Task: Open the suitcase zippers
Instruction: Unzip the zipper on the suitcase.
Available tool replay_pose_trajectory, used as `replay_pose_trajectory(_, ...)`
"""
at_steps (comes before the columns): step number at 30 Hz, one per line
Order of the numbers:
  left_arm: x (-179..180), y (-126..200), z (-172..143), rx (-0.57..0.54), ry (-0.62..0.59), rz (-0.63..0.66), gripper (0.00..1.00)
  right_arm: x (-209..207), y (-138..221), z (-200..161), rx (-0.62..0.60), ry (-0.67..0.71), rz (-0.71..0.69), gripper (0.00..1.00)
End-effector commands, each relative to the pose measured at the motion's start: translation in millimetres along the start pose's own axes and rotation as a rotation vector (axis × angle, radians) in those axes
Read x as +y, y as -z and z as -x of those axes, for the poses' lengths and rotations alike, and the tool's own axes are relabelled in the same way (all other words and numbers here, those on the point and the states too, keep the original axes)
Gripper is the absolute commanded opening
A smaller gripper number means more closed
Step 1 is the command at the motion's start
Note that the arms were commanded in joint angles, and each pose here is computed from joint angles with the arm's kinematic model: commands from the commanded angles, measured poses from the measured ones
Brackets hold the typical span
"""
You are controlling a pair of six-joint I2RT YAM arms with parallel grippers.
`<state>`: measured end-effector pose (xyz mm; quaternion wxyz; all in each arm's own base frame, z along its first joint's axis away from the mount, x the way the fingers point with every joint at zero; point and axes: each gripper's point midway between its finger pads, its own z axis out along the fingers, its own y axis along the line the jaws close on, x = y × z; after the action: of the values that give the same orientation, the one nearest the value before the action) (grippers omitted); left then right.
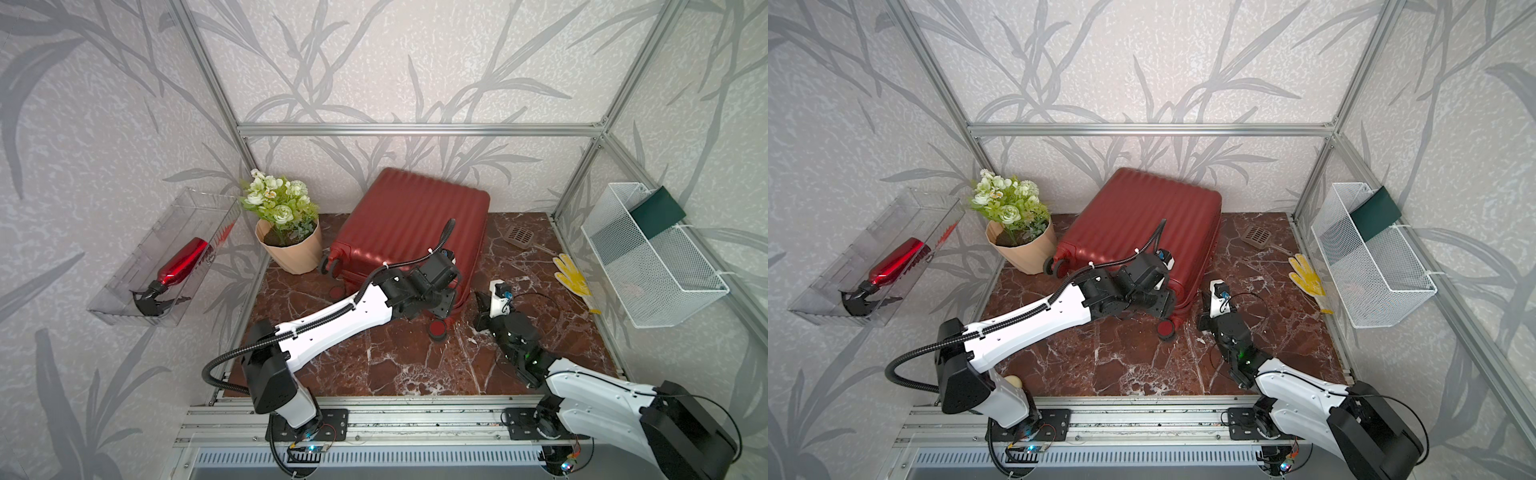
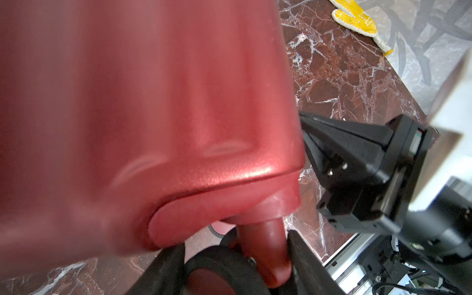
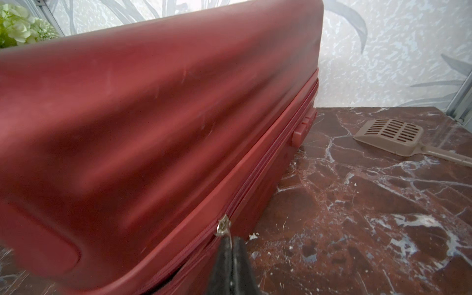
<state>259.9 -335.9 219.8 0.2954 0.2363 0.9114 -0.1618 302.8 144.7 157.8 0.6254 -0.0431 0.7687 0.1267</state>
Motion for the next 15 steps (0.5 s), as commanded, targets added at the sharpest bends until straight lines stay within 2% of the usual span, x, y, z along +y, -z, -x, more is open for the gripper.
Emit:
replay_pose_trajectory(1, 10.9, 40.1, -11.7, -0.002, -0.131, -0.018, 0.0, -56.5, -8.9, 19.7, -0.044, -0.015, -0.266, 0.0)
replay_pose_trajectory(5, 11.9, 52.9, -25.4, 0.0, -0.169, -0.053, 0.0, -72.1, -30.7, 25.9, -0.04, -0.04, -0.311, 0.0)
replay_pose_trajectory(9, 36.2, 68.2, -40.5, -0.007, -0.18, 0.031, 0.0, -89.8, -58.4, 33.4, -0.051, -0.091, -0.341, 0.0)
replay_pose_trajectory(15, 84.5, 94.5, -56.9, -0.051, -0.123, 0.191, 0.0, -129.5, -84.2, 48.1, -0.061, -0.139, -0.431, 0.0)
